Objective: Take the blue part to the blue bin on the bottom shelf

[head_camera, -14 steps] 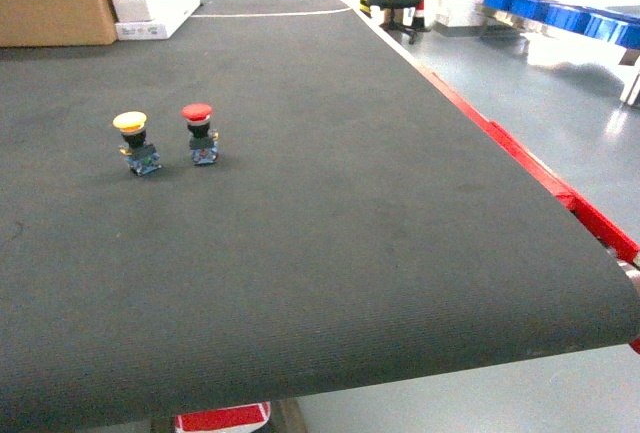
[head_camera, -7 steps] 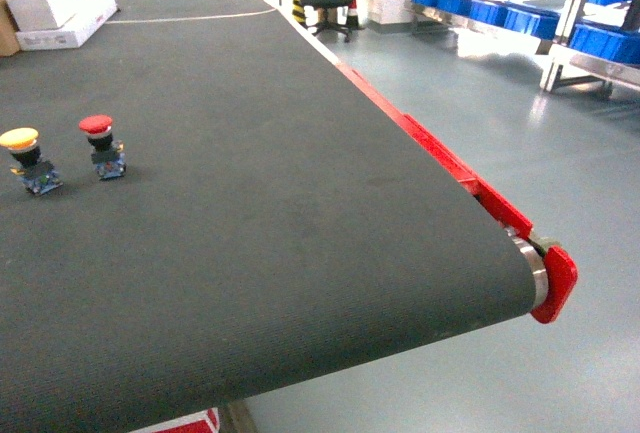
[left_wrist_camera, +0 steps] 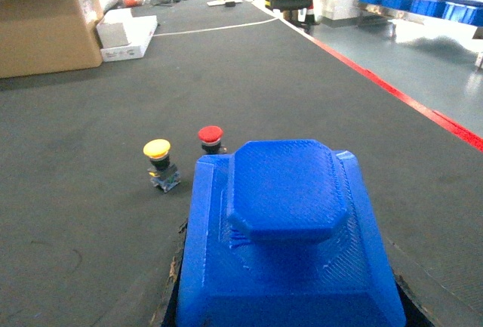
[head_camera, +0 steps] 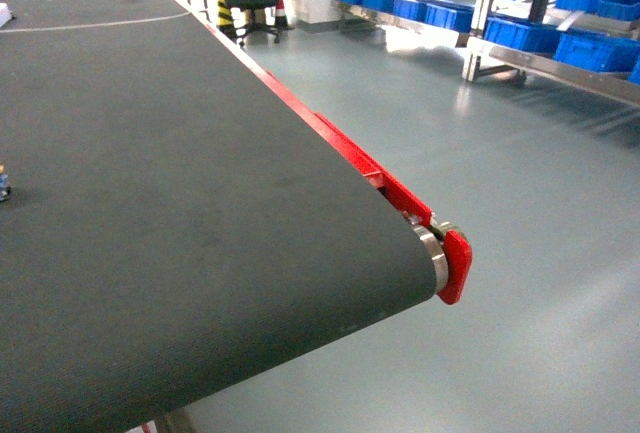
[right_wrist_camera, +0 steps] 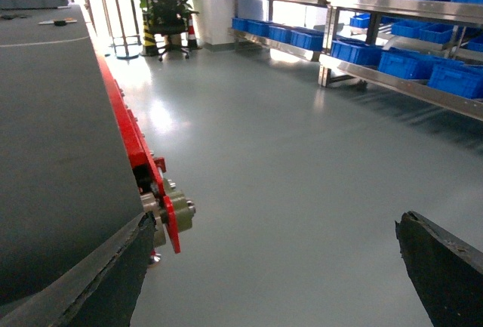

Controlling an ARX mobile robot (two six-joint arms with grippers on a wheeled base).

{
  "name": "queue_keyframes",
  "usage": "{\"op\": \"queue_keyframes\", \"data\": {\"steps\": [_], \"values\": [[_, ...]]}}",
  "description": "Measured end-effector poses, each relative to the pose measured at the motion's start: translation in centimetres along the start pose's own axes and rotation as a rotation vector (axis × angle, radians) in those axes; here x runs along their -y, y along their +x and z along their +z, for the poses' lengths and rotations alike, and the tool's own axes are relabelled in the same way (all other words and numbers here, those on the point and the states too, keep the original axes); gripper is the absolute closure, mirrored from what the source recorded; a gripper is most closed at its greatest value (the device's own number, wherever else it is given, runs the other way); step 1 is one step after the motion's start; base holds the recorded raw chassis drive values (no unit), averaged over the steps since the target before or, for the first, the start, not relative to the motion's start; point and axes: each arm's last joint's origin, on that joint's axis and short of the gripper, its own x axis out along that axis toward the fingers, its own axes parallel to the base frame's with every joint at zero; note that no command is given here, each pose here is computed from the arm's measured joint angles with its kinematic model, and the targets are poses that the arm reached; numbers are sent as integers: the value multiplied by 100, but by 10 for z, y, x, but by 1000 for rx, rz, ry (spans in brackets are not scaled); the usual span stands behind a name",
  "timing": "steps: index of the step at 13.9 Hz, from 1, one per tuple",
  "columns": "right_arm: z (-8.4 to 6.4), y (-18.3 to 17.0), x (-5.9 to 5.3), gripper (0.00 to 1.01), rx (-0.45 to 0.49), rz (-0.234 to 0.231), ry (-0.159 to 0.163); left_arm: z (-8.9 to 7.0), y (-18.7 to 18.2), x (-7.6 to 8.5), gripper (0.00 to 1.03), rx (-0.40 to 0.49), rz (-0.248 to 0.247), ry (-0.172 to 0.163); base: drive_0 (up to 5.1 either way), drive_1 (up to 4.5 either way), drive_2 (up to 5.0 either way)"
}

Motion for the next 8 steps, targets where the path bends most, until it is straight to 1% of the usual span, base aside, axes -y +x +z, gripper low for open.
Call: {"op": "queue_keyframes", "data": {"steps": [8], "values": [[0, 0, 0, 3, 0, 0, 0, 0, 0, 0, 59, 0, 0, 0, -172, -172, -172]]}}
